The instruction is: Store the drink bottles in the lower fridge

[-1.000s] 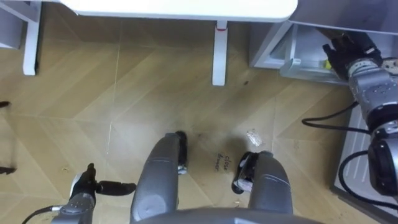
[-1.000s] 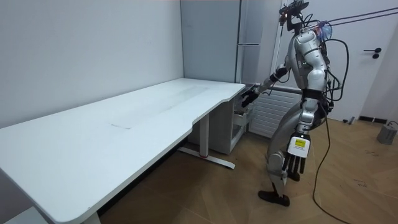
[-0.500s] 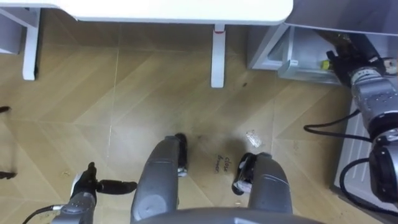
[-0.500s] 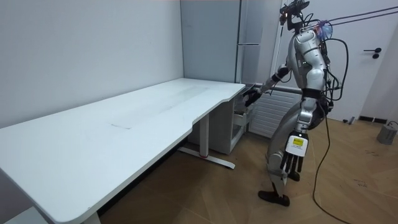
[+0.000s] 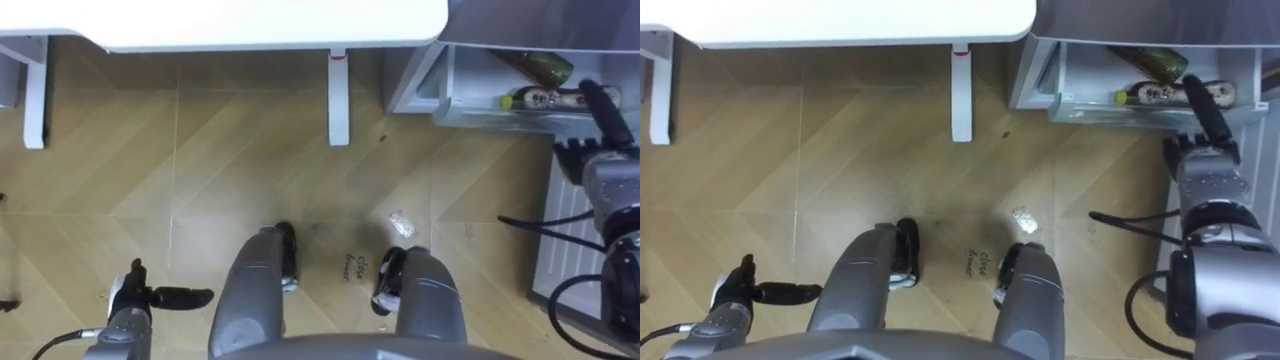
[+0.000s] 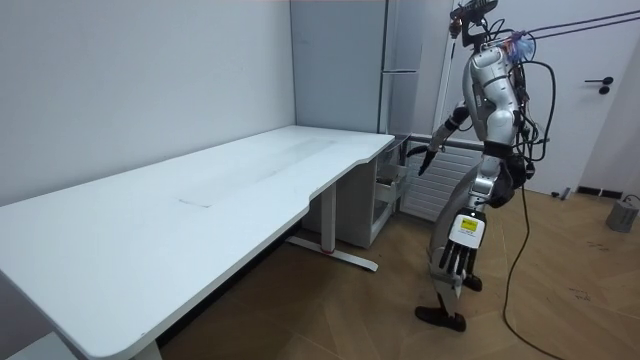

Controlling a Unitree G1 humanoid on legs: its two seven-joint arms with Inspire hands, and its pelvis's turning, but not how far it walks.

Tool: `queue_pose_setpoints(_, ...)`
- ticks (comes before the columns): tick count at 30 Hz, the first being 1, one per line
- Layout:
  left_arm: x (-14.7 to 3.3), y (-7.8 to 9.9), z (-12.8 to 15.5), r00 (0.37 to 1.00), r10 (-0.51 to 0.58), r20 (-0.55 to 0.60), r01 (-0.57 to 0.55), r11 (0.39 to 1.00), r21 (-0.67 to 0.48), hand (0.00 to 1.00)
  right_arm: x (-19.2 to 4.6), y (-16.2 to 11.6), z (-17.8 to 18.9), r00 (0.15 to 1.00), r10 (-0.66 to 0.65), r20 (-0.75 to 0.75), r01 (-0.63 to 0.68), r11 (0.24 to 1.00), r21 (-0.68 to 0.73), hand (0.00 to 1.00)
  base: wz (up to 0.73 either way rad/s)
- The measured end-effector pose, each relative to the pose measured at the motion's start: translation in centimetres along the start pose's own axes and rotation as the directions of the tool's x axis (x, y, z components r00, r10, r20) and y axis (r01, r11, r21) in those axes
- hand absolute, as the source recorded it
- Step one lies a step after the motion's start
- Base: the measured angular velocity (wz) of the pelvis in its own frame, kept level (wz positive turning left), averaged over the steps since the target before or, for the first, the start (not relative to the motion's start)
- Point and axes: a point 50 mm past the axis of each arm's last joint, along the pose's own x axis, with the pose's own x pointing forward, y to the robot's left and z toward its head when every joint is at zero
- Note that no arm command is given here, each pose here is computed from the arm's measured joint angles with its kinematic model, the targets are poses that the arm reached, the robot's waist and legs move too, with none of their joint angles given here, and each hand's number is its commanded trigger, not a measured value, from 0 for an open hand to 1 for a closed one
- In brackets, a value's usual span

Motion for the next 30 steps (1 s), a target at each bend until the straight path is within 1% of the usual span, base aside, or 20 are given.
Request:
queue_pose_setpoints(2, 0.0, 0.1, -0.1, 1.0, 0.015, -0.004, -0.015, 1.0, 0.001, 0.0, 0.0, -0.7, 0.0, 0.998, -0.055, -0.005, 0.055, 0.998, 0.013, 0.0, 0.0)
queue_pose_setpoints(8, 0.0, 0.2, -0.4, 0.999, 0.03, -0.019, -0.03, 1.0, 0.01, 0.0, 0.2, -3.2, -0.4, 0.989, -0.141, -0.04, 0.144, 0.986, 0.081, 0.0, 0.01)
queue_pose_setpoints(12, 0.0, 0.2, -0.7, 0.999, 0.026, -0.038, -0.025, 1.0, 0.016, 0.0, 0.2, -3.6, -0.5, 0.989, -0.137, -0.049, 0.141, 0.985, 0.103, 0.0, 0.0)
queue_pose_setpoints(16, 0.0, 0.2, -0.8, 0.999, 0.021, -0.044, -0.02, 1.0, 0.017, 0.0, 0.3, -3.4, -0.4, 0.994, -0.098, -0.045, 0.102, 0.989, 0.111, 0.0, -0.02)
queue_pose_setpoints(19, 0.0, 0.1, -0.3, 1.0, 0.015, -0.024, -0.015, 1.0, 0.012, 0.0, 0.3, -3.1, -0.4, 0.997, -0.065, -0.042, 0.069, 0.991, 0.111, 0.0, -0.03)
queue_pose_setpoints(24, 0.0, 0.5, -0.3, 0.999, 0.021, -0.025, -0.021, 1.0, 0.011, 0.0, 0.2, -1.8, -0.2, 0.999, -0.011, -0.043, 0.016, 0.994, 0.113, 0.0, 0.07)
queue_pose_setpoints(27, 0.1, 0.6, -0.2, 1.0, 0.023, -0.02, -0.022, 1.0, 0.018, 0.0, 0.0, 0.2, 0.7, 0.999, 0.041, -0.02, -0.039, 0.994, 0.103, 0.0, 0.08)
queue_pose_setpoints(29, 0.1, 0.6, -0.2, 1.0, 0.02, -0.019, -0.02, 0.999, 0.027, 0.0, -0.3, 2.4, 1.3, 0.995, 0.095, 0.0, -0.095, 0.993, 0.064, 0.0, 0.05)
queue_pose_setpoints(30, 0.0, 0.7, -0.1, 1.0, 0.019, -0.017, -0.019, 1.0, 0.023, 0.0, -0.4, 3.0, 1.5, 0.994, 0.111, 0.005, -0.111, 0.992, 0.052, 0.0, 0.0)
